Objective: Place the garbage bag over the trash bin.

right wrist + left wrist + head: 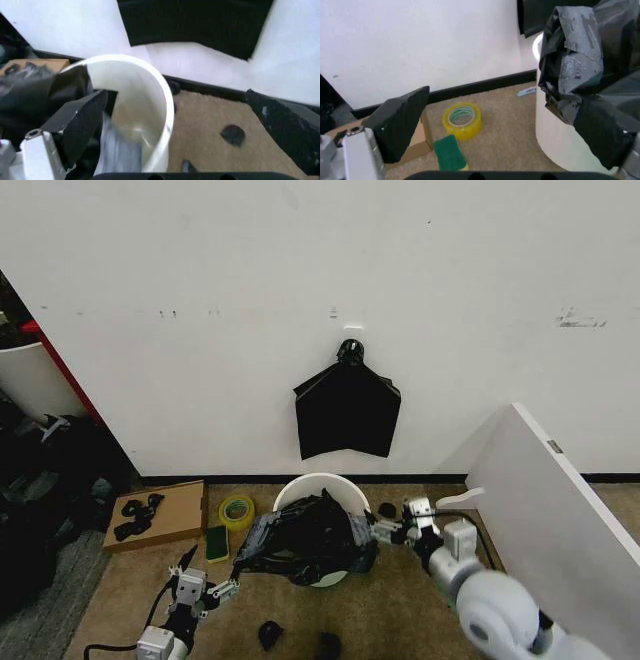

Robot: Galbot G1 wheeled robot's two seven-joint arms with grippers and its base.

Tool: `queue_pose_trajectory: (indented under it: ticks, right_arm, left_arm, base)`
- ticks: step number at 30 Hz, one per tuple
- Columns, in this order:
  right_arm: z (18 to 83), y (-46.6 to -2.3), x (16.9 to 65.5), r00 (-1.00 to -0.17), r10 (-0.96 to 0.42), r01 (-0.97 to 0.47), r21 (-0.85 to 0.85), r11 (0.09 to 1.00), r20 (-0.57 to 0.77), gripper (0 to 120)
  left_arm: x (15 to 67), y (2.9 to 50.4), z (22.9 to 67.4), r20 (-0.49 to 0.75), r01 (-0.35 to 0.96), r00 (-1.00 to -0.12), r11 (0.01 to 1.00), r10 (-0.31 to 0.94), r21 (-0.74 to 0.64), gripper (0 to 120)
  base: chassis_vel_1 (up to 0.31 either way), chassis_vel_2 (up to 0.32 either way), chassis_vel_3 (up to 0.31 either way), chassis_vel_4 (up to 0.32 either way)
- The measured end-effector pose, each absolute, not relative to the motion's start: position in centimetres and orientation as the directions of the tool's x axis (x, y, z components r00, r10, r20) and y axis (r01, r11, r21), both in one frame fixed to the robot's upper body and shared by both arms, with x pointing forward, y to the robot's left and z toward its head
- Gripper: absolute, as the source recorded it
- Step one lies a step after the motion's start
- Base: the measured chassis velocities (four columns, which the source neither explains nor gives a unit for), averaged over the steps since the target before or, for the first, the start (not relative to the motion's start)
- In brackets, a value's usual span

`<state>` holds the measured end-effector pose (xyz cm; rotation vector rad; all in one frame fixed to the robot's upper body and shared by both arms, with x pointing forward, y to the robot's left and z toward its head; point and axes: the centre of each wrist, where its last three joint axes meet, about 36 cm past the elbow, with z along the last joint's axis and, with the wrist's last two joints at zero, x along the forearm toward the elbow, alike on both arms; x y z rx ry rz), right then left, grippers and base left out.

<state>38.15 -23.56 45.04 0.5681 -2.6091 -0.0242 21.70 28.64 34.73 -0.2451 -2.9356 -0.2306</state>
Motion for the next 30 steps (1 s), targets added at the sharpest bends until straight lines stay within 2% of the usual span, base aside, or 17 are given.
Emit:
queue_pose_trajectory:
  ticks: [4, 6, 9, 16, 21, 30]
  right_arm:
    - [45.2, -23.5, 40.5, -0.776, -0.430, -0.423, 0.126, 0.897, 0.462, 100]
    - [45.1, -22.5, 45.9, -0.701, -0.473, -0.495, 0.114, 0.862, 0.534, 100]
    - [43.5, -21.7, 50.6, -0.651, -0.472, -0.540, 0.074, 0.838, 0.595, 100]
    - [41.1, -22.3, 54.0, -0.591, -0.466, -0.563, 0.077, 0.823, 0.659, 100]
    - [40.1, -22.9, 54.4, -0.549, -0.481, -0.586, 0.095, 0.805, 0.684, 100]
    - [38.8, -22.3, 54.9, -0.522, -0.503, -0.583, 0.143, 0.800, 0.689, 70]
  left_arm:
    - [21.9, 28.8, 34.4, 0.190, 0.173, -0.971, 0.974, 0.144, 0.145, 100]
    - [22.5, 28.8, 33.6, 0.179, 0.165, -0.974, 0.974, 0.137, 0.153, 100]
    - [22.7, 28.5, 32.6, 0.185, 0.160, -0.974, 0.976, 0.132, 0.149, 100]
    - [22.7, 27.9, 31.3, 0.199, 0.158, -0.971, 0.978, 0.129, 0.139, 100]
    - [22.8, 27.7, 31.1, 0.199, 0.158, -0.972, 0.978, 0.129, 0.138, 100]
    - [23.2, 27.8, 31.5, 0.204, 0.163, -0.970, 0.976, 0.132, 0.146, 100]
  base:
    - [0.000, 0.000, 0.000, 0.000]
    - [0.000, 0.000, 0.000, 0.000]
    - [0.000, 0.000, 0.000, 0.000]
    - [0.000, 0.000, 0.000, 0.000]
    - [0.000, 0.000, 0.000, 0.000]
    - [0.000, 0.000, 0.000, 0.000]
